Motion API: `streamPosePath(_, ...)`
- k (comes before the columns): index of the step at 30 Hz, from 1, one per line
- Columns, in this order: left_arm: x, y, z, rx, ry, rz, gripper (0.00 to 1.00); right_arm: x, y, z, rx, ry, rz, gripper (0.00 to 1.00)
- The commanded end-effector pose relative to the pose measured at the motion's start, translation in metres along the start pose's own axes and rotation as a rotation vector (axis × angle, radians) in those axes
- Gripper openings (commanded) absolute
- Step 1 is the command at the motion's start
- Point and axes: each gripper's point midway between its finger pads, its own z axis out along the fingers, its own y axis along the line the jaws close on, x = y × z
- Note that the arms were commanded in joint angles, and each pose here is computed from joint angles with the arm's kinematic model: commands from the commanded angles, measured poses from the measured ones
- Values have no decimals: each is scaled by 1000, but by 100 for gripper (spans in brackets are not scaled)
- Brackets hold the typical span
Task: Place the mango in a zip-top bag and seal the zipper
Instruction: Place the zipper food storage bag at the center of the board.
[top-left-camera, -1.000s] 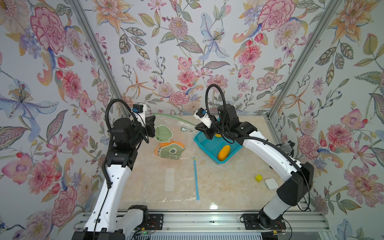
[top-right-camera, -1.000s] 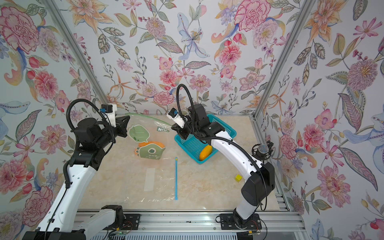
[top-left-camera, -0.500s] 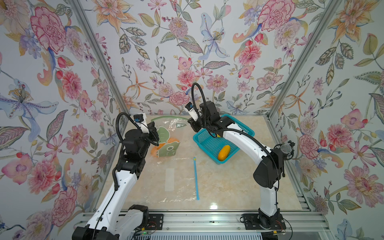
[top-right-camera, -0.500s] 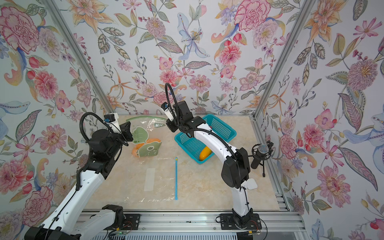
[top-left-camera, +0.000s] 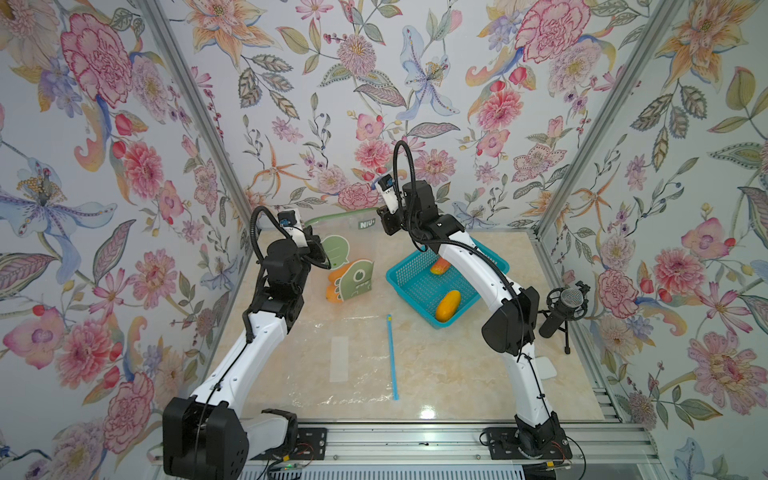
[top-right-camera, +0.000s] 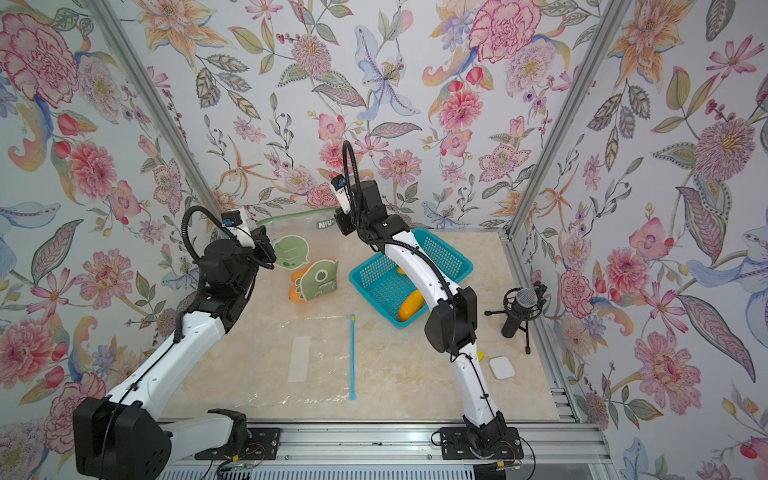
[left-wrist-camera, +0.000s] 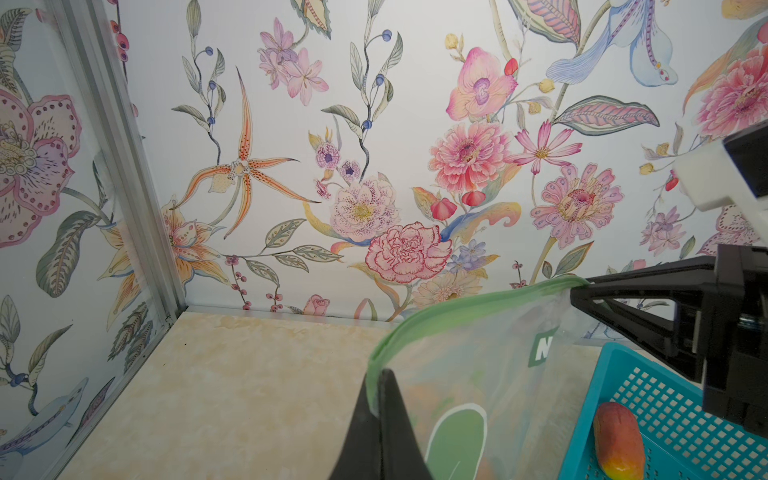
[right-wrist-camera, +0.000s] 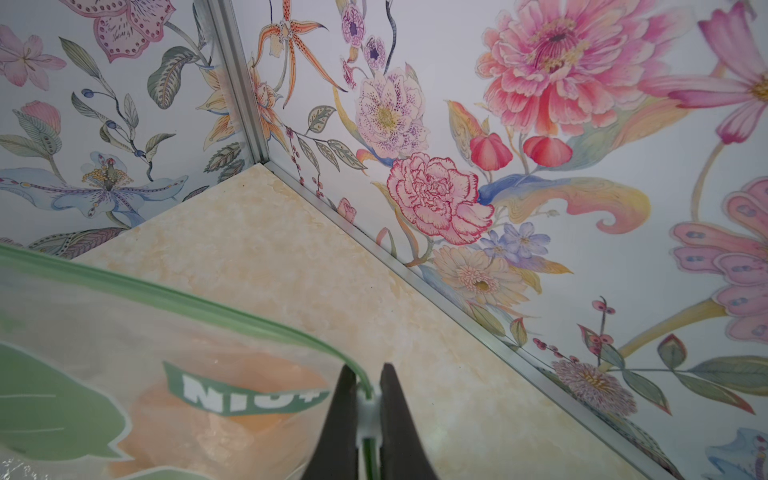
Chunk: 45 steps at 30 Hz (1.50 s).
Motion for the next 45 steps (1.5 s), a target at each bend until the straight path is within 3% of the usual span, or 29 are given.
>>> streamPosePath(1,-22,10,7,-66,-93,-14,0,5,-37,13,113,-10,37,0)
streamPosePath(8,-11,3,16,-20,-89,-136,0,-23,-82,8,243,-114,47,0)
streamPosePath(14,5,6,3,-15,-101,-276,0,-45,-97,0,279,-199,24,0)
streamPosePath(19,42,20,4,-78,-53,-308,0,-18,-82,25,239,-147,-22,6)
streamPosePath(22,62,29,6,-126,-22,-309,0,6,-73,37,230,-87,-28,26)
streamPosePath(24,69,34,7,-156,-10,-304,0,15,-70,38,224,-58,-26,48)
streamPosePath(26,70,43,6,-212,-10,-306,1,20,-66,35,206,-38,-24,63)
streamPosePath(29,64,51,5,-254,-30,-303,6,19,-60,26,179,-26,-22,76)
streamPosePath(32,59,51,6,-262,-30,-305,6,16,-51,13,160,-18,-18,81)
streamPosePath(35,58,46,7,-233,-26,-320,24,14,-43,-1,143,-8,4,86)
streamPosePath(38,59,37,9,-185,-17,-332,30,10,-34,-19,119,-7,34,88)
streamPosePath(45,48,25,1,-116,-18,-327,54,15,-15,-69,155,25,105,88)
